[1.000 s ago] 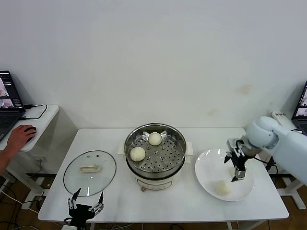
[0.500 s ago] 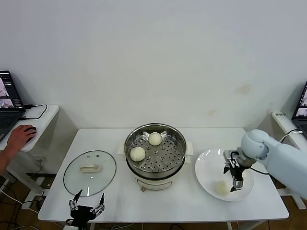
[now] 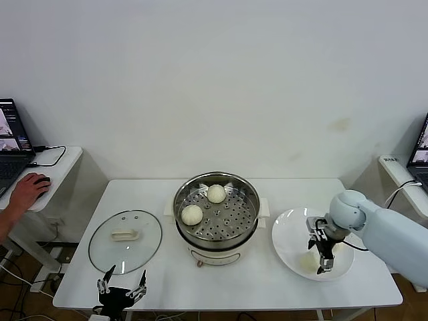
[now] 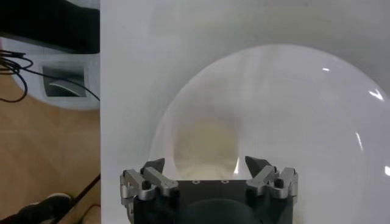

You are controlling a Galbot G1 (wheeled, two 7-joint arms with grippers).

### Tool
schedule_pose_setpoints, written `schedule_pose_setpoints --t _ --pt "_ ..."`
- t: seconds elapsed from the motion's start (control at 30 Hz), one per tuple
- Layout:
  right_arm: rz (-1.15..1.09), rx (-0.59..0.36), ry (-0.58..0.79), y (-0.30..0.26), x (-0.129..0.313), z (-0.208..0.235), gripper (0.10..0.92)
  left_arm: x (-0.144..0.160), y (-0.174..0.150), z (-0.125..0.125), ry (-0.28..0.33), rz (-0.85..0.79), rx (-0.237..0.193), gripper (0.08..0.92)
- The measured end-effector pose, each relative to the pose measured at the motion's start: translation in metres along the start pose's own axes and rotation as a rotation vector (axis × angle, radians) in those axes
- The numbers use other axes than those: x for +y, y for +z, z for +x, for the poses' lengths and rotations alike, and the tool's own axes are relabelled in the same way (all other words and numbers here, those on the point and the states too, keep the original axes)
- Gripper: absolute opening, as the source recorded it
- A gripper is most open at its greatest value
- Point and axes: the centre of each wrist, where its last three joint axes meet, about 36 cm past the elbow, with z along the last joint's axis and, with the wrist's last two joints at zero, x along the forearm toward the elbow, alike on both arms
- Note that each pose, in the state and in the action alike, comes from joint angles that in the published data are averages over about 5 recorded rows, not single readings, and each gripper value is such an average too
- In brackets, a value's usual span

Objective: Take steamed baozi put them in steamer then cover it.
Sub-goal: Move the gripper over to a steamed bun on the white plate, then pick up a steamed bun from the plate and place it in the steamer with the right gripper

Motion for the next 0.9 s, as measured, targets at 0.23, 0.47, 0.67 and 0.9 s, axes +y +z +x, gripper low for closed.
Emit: schedule_pose_setpoints --t 0.23,0.47,0.67,0.9 --pt "-0.010 -0.005 0.007 0.000 -0.001 -0.004 0.809 0.000 0.002 0.000 0.000 0.003 0.005 0.823" --pt "-0.013 -0.007 0.004 -0.002 -0.003 -0.008 0.664 -0.002 0.002 -0.001 0.002 0.011 0.006 0.823" --pt "-0.023 -0.009 0.007 0.000 -0.004 -0.007 0.638 -0.002 0.003 -0.001 0.001 0.010 0.008 0.823" --pt "-0.042 -0.022 0.024 0.008 -0.007 0.008 0.606 -0.002 0.002 -0.002 0.002 0.012 0.005 0.823"
